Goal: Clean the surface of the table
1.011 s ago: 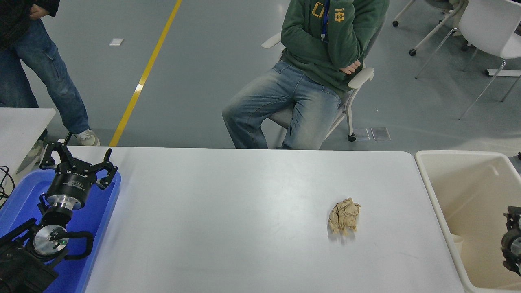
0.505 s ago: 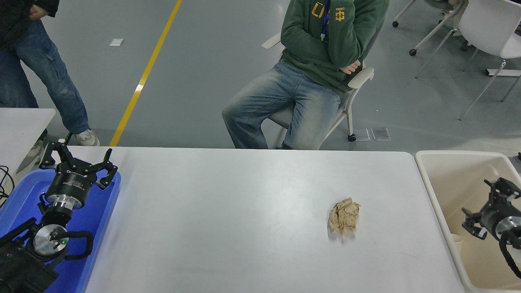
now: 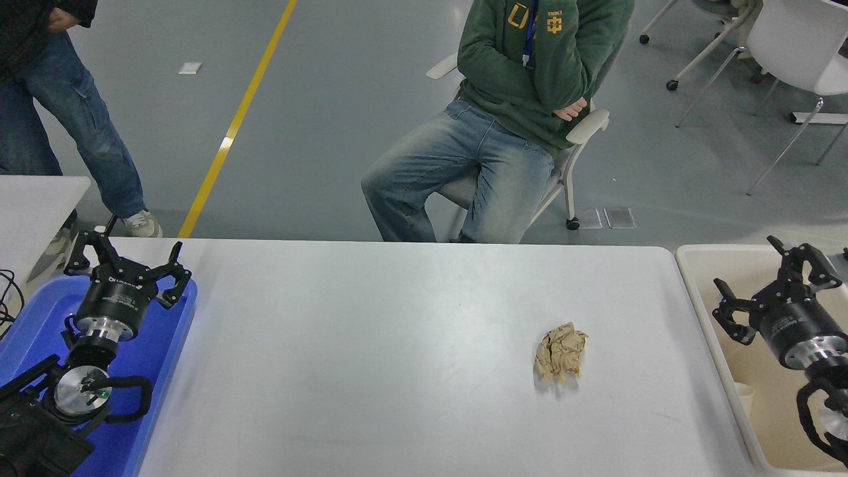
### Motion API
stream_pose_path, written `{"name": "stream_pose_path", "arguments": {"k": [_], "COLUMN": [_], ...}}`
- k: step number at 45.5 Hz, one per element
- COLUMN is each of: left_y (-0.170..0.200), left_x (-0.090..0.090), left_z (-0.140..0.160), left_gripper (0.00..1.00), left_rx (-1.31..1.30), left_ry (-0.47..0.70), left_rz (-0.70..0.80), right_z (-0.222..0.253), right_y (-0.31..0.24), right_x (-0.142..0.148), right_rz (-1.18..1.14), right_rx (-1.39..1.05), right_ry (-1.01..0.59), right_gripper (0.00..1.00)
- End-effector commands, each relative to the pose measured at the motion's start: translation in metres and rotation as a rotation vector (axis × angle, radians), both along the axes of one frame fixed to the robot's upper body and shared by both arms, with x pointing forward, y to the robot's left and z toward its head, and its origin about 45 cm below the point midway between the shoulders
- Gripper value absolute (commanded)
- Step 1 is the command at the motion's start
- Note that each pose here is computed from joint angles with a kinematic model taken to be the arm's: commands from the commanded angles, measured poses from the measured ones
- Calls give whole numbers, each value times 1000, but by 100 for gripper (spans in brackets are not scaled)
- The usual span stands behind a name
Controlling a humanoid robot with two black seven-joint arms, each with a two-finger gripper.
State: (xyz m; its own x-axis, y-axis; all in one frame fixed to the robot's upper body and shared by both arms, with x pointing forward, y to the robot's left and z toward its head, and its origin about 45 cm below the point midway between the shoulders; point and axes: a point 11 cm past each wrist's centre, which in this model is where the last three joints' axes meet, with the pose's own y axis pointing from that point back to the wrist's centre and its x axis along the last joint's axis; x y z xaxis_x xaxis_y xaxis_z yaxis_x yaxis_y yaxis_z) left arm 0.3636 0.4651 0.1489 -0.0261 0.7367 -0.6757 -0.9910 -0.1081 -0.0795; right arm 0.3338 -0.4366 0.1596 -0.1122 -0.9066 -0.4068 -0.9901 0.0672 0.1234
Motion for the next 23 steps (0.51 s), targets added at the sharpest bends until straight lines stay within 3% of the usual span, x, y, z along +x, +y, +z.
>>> {"name": "stream_pose_path", "arguments": {"k": [1,23], "left_y": [0,0], "left_x": [-1,0], "left_z": [-1,0], "left_gripper": [100,100], "left_rx": [0,0], "left_ry": [1,0], "left_rz": [0,0], "right_z": [-13,-23], "right_y": [43,61], "right_x": [-9,6], "right_rz": [75,41], "right_rx": [-6,-7], "right_ry": [-45,-60], "right_gripper": [100,100]}}
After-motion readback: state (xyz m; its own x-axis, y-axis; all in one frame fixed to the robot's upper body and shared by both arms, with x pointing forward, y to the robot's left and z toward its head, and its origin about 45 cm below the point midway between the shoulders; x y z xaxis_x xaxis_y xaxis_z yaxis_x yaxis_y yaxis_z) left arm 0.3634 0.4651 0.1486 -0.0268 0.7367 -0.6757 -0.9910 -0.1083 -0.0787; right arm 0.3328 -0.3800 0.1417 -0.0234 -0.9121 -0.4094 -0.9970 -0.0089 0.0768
